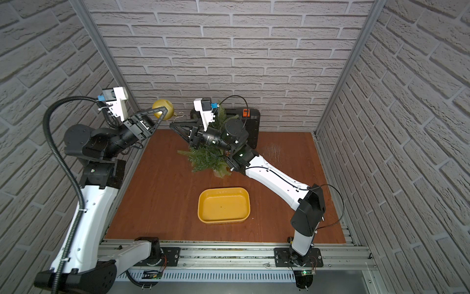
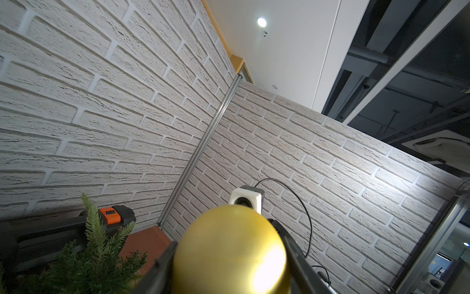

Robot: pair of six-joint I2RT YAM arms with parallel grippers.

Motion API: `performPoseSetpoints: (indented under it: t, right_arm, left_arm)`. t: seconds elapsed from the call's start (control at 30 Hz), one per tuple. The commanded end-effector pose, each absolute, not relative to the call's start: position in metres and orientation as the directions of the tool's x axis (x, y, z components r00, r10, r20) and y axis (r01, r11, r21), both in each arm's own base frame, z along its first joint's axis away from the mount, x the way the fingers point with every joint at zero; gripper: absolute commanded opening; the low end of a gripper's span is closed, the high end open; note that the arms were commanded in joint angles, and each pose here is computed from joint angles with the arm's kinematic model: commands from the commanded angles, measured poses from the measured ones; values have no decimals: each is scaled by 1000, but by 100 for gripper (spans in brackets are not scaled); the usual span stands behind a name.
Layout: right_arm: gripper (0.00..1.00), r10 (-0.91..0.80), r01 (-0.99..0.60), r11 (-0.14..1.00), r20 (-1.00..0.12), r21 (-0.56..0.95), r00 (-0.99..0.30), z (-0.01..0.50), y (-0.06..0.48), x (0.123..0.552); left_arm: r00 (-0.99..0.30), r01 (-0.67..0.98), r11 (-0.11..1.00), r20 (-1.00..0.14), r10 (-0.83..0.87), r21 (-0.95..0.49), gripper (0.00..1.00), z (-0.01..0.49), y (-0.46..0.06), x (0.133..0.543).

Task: Decorate the small christmas tree with ornaments
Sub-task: Hang an ornament on the christmas tree.

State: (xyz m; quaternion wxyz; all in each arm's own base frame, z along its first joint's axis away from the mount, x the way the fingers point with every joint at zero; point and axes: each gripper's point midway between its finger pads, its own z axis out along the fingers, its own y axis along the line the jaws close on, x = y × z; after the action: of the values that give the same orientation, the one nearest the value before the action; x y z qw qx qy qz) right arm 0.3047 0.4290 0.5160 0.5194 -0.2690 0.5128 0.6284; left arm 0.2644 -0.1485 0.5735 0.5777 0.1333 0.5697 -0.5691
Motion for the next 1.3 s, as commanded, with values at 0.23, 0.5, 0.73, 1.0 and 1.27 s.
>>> performPoseSetpoints:
  t: [0.23, 0.5, 0.73, 1.0, 1.27]
  right_arm:
    - [6, 345, -941, 167, -912, 294, -224, 520, 409, 292]
    - [6, 288, -929, 223, -931, 295, -226, 506, 408, 296]
    - [6, 223, -903, 289, -939, 319, -260, 488, 406, 303]
    - [6, 186, -881, 330, -939, 338, -290, 472, 406, 310]
    - [6, 148, -839, 417, -937, 350, -317, 452, 403, 324]
  left_arm:
    - [-219, 829, 356, -837, -502, -431, 51, 584, -145, 252]
    - [-230, 812, 378, -838, -495, -445, 50, 574, -144, 261]
    - [-276, 787, 377, -825, -493, -488, 50, 550, -145, 278]
    - [-319, 756, 389, -815, -483, -526, 50, 520, -147, 294]
    - [-351, 734, 393, -804, -480, -555, 49, 498, -148, 310]
